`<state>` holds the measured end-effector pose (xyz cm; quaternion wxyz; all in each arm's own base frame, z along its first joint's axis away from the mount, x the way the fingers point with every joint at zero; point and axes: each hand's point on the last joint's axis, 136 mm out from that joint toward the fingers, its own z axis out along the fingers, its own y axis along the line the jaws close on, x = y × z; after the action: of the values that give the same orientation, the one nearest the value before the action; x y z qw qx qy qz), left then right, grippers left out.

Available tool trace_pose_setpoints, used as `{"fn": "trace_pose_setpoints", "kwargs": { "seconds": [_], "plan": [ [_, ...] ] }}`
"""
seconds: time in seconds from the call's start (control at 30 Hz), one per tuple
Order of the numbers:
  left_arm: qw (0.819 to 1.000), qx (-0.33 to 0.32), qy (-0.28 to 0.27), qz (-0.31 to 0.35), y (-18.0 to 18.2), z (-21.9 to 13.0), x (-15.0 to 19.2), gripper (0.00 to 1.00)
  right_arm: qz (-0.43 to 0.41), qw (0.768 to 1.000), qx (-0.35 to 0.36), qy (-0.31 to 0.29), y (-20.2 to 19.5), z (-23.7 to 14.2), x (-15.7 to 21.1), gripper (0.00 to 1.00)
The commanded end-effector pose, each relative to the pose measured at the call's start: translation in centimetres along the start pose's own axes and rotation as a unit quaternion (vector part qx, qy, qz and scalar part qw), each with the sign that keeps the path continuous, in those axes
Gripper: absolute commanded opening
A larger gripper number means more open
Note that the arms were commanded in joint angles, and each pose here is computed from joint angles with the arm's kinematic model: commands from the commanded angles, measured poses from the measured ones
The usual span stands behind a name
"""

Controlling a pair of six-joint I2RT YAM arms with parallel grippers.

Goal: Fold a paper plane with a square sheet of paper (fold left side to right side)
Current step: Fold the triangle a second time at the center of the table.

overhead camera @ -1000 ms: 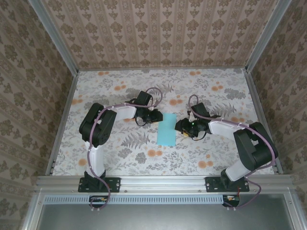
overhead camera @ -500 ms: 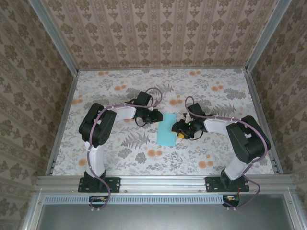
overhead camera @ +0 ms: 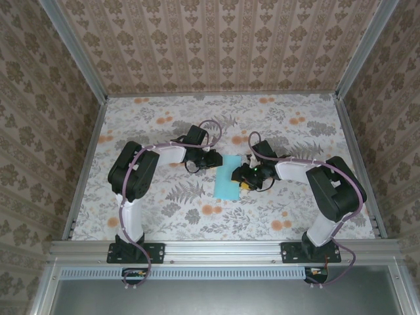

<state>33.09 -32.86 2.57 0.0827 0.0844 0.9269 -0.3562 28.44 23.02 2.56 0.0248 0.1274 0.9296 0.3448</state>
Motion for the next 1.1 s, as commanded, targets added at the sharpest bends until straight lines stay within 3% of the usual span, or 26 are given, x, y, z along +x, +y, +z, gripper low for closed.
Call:
{"fn": "trace_pose_setpoints", "kwargs": {
  "seconds": [0.0, 0.43, 0.8, 1.07],
  "plan": [
    [0.999, -0.019, 0.028, -0.022, 1.5, 0.7, 2.0, 0.23, -0.010, 1.000, 0.003, -0.002, 0.5, 0.2, -0.3, 0.45],
    [1.000, -0.009, 0.023, -0.016, 0.8, 0.4, 1.7, 0.24, -0.042, 0.997, -0.040, -0.054, 2.4, -0.8, -2.6, 0.46],
    [1.000, 0.003, 0.014, -0.001, -0.4, -0.4, 0.9, 0.26, -0.068, 0.994, -0.065, -0.064, 3.6, -1.1, -4.0, 0.51],
    [0.999, 0.013, -0.020, 0.024, -1.8, -2.5, -0.7, 0.33, -0.028, 0.996, -0.063, -0.052, 3.1, -1.0, -5.0, 0.48]
  ]
}}
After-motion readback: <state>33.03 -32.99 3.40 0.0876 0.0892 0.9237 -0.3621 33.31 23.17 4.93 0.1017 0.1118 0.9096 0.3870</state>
